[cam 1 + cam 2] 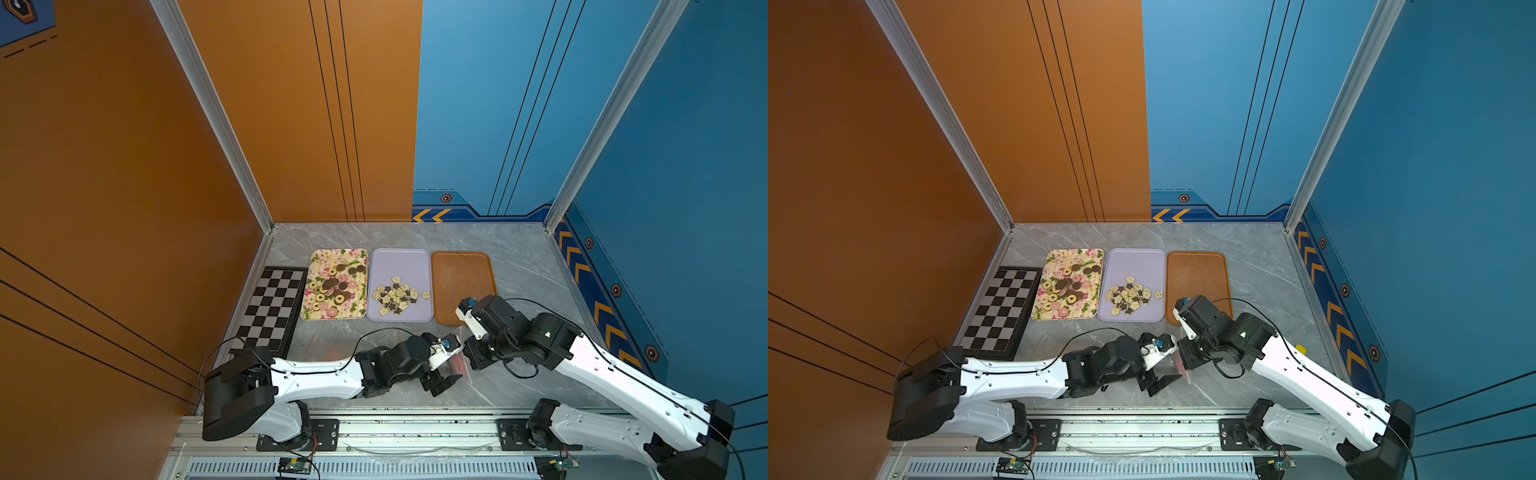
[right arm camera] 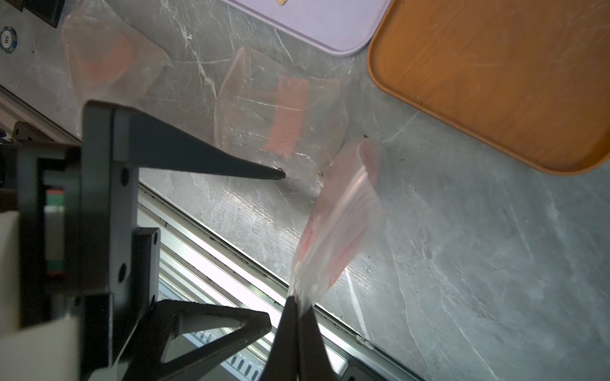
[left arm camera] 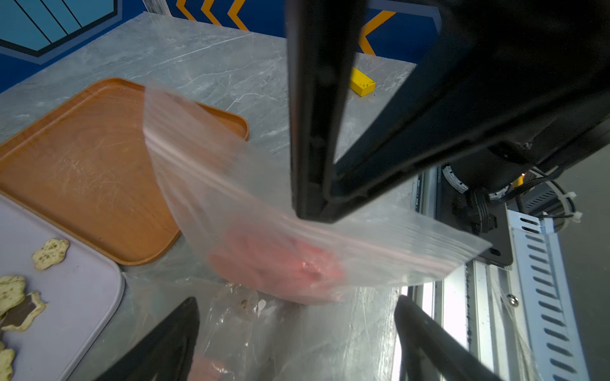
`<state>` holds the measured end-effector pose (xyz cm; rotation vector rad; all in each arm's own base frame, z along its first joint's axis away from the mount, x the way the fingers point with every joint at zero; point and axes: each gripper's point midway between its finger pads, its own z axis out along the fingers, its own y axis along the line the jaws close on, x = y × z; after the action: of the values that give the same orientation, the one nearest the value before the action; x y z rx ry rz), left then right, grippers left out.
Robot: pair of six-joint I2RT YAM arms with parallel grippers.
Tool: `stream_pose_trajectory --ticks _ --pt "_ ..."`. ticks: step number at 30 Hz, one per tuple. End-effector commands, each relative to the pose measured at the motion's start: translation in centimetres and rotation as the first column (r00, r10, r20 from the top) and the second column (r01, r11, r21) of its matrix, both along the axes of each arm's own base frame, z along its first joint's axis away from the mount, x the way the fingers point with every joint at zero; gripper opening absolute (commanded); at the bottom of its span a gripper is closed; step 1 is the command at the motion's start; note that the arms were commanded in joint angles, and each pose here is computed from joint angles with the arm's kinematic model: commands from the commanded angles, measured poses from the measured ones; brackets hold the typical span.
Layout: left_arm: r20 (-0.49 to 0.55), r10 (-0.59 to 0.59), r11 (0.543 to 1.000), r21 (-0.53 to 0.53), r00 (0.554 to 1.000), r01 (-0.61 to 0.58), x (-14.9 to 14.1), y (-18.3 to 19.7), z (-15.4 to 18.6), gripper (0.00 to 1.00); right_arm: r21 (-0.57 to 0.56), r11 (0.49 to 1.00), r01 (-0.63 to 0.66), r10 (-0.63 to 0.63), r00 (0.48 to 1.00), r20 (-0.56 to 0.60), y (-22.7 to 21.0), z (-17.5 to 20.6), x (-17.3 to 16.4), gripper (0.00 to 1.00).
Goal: Pour cookies out of the ziploc bag
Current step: Open the ziploc bag at the center of the board.
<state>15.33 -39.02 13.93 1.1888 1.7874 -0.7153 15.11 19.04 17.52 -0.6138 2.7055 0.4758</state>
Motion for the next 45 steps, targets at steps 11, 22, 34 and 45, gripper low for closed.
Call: stream_pose_trajectory --ticks 11,22,34,45 --pt "0.026 -0.017 0.997 -0.076 1.000 0.019 1.2 -2.7 1.7 0.82 0.036 0.999 -0.032 0.032 0.999 0.002 0.4 1.0 -0.3 0.00" --pt "0.009 -0.036 0.996 -0.083 0.999 0.036 1.4 -3.8 1.3 0.61 0.079 0.996 -0.037 0.038 0.999 -0.003 0.9 1.6 -0.6 0.00" --pt "-0.025 -0.112 0.988 -0.108 0.993 0.108 0.9 -5.2 0.5 0.48 0.132 0.990 -0.056 0.057 0.998 -0.008 1.9 2.4 -0.7 0.00" --pt "0.014 -0.075 0.986 -0.149 0.997 0.076 0.2 -4.4 0.8 0.82 0.140 0.989 -0.050 0.049 0.999 0.016 1.6 4.5 -0.6 0.00"
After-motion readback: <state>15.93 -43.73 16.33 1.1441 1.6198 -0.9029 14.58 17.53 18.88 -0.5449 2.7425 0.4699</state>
